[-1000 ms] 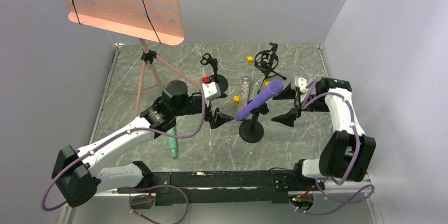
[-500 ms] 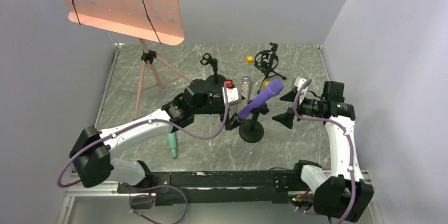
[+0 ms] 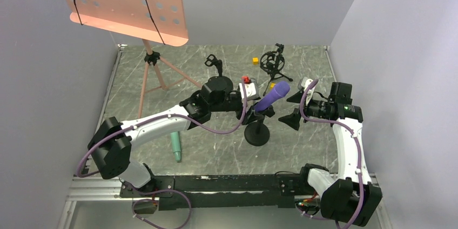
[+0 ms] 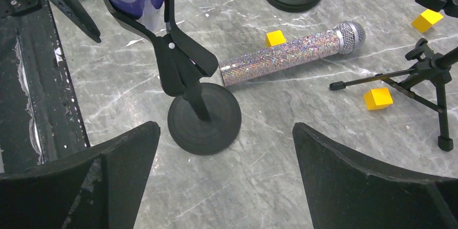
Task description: Attach the microphones to the stand
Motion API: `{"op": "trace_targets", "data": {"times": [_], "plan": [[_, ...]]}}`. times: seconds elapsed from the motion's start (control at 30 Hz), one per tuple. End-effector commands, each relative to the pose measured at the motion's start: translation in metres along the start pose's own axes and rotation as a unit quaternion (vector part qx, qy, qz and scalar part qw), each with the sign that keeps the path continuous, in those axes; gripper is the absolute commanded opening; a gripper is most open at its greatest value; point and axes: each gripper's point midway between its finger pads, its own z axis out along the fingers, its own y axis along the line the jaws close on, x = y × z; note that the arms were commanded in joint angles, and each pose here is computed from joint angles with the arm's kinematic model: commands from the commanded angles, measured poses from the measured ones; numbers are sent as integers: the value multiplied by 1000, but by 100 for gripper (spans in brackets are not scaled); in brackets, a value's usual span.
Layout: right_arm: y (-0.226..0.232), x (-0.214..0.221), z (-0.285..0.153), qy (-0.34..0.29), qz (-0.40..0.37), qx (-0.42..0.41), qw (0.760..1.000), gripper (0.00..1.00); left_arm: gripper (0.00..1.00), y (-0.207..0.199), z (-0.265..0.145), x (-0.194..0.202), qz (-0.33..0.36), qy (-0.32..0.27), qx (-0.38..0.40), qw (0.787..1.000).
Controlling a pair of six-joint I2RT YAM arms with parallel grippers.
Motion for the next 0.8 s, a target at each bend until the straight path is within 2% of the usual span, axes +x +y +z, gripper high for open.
{"op": "trace_targets", "data": {"times": [0.0,0.1,0.23,0.57,0.7,0.77], "plan": [[-3,-4,-1,-5,-9,6,1000,100,74,3,6,-29,2,-35,-6,999],[-3,-4,-1,-6,-8,4,1000,100,65,2,7,-27,-2,-30,-8,1000],[-2,-3,-1,-5,-7,3,1000,100,60,0,8,-26,-4,-22,-11,1000],[-2,-4,-1,-7,-9,3,1000,100,64,-1,12,-13,-2,18,-22,1000],[-2,-4,-1,-7,-8,1,1000,100,60,-1,10,-15,-2,14,-24,1000],[-2,-4,-1,-7,-8,1,1000,100,53,-3,10,-18,-1,11,-20,1000]]}}
